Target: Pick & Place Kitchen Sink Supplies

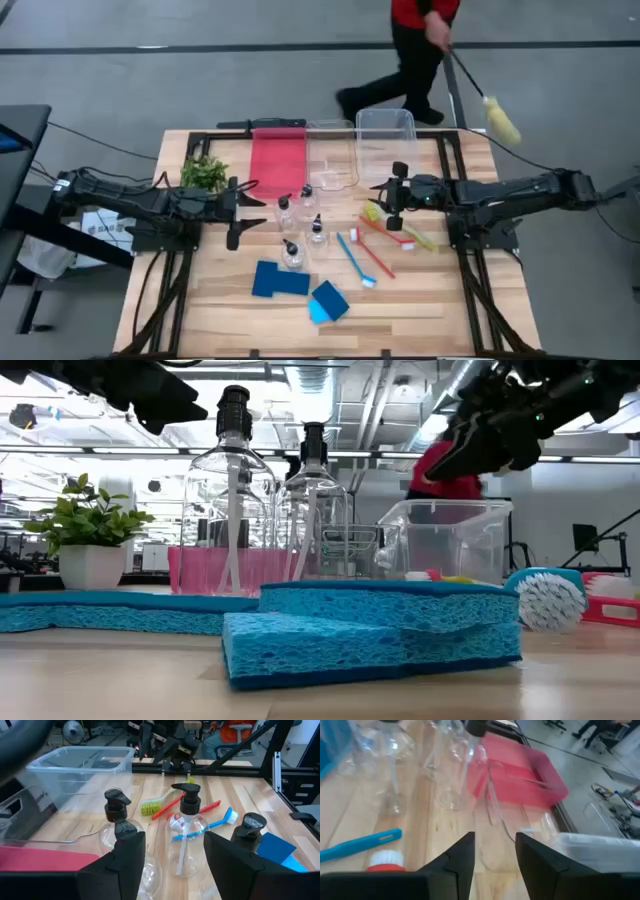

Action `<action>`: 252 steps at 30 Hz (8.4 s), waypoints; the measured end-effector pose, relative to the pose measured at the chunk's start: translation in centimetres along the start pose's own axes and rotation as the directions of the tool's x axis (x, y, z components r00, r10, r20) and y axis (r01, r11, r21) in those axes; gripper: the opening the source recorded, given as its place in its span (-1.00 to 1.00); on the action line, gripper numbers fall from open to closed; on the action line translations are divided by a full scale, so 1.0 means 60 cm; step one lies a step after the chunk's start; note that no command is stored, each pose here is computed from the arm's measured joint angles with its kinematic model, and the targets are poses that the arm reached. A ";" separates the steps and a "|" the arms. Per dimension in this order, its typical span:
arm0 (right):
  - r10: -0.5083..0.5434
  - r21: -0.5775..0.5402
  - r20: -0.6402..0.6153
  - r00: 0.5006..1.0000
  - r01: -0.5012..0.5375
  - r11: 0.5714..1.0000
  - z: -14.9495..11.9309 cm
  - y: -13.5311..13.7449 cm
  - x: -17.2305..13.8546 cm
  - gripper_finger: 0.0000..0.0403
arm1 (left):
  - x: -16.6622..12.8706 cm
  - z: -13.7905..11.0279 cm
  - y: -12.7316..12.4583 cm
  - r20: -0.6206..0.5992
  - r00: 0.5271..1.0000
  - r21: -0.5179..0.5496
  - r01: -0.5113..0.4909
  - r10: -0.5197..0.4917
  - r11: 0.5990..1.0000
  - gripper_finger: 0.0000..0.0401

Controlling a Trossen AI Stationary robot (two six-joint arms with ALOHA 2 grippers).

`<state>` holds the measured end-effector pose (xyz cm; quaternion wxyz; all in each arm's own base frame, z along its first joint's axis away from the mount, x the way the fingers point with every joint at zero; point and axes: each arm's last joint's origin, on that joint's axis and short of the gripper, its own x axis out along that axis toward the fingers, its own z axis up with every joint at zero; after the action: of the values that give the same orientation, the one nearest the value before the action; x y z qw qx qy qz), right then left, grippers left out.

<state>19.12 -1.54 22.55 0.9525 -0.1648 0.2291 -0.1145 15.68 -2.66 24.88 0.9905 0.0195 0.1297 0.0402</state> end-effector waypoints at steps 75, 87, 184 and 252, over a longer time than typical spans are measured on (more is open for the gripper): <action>0.223 0.114 0.169 0.960 -0.244 0.963 0.106 0.023 0.093 0.14 | -0.041 0.053 0.017 0.319 0.938 -0.054 -0.127 0.137 0.990 0.02; 0.238 0.167 0.139 0.961 -0.260 0.951 0.098 0.034 0.110 0.19 | -0.043 0.024 0.018 0.158 0.980 0.053 -0.127 0.117 0.990 0.02; 0.185 0.278 0.266 0.946 -0.259 0.925 0.118 0.109 0.194 0.22 | -0.024 0.015 0.009 0.094 0.995 -0.059 -0.036 0.042 0.998 0.02; 0.153 0.332 0.385 0.910 -0.291 0.897 0.188 0.027 0.029 -0.31 | -0.024 0.015 0.009 0.094 0.995 -0.059 -0.037 0.042 0.998 0.02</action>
<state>26.19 2.39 30.76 0.9982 0.0342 0.0472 -0.0146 14.49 -2.28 26.12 0.9948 -0.0044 0.0808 0.0623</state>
